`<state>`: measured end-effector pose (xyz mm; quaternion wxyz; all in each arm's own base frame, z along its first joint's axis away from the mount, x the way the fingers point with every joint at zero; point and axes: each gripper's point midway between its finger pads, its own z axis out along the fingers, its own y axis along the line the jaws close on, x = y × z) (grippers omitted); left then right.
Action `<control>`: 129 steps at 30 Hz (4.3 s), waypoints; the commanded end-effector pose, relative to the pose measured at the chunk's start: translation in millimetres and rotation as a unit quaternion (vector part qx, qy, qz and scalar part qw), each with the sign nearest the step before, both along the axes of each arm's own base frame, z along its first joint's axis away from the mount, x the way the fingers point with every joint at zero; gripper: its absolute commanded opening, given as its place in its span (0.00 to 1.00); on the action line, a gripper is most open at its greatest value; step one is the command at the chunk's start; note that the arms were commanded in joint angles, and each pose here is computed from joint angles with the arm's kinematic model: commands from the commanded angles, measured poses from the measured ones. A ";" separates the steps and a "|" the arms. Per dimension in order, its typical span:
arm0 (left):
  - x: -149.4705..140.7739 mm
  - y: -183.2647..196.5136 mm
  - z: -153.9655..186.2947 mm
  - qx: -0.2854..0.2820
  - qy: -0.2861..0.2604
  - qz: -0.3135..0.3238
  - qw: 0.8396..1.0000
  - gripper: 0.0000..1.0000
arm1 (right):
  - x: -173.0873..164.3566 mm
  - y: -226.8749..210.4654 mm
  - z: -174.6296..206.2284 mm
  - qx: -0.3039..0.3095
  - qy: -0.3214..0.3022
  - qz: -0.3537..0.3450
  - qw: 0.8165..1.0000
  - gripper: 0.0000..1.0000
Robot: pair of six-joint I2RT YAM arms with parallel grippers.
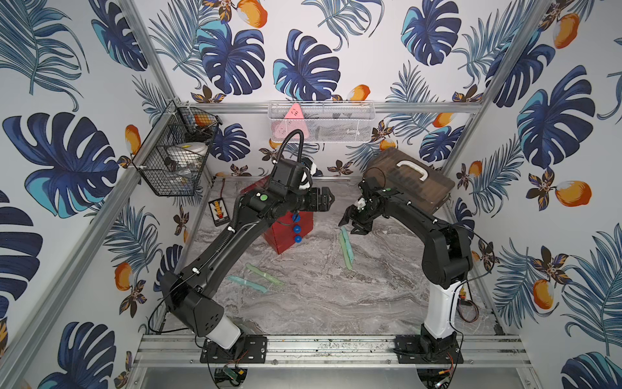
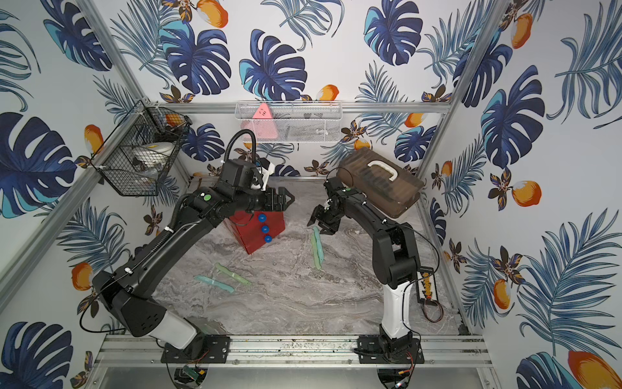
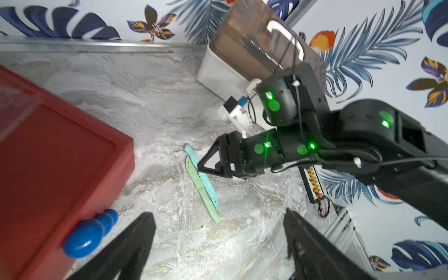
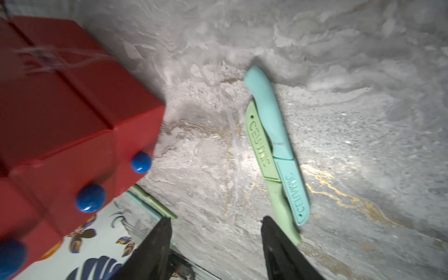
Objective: Place the fruit knives into the drawer by color
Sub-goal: Open the drawer in the storage box, then pick up the fruit knife from the center of the board.
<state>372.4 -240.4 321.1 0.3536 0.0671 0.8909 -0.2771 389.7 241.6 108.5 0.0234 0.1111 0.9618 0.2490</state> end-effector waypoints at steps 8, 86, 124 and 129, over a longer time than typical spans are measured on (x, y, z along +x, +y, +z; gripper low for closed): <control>23.8 50.5 -1.0 0.076 -0.017 0.077 0.994 0.89 | -8.4 73.7 31.5 0.254 -0.014 -0.082 0.963 0.67; 99.1 149.5 -104.2 0.020 0.084 0.211 0.974 0.21 | -95.0 151.1 33.6 0.470 0.089 -0.161 0.863 0.74; -90.3 9.1 -65.6 0.109 0.039 0.030 0.993 0.99 | -37.3 -53.8 -6.7 -0.190 -0.075 0.158 0.966 0.47; -111.7 -0.2 -82.2 0.130 0.045 0.013 0.990 0.99 | -33.5 -40.5 -19.7 -0.219 -0.090 0.180 0.955 0.43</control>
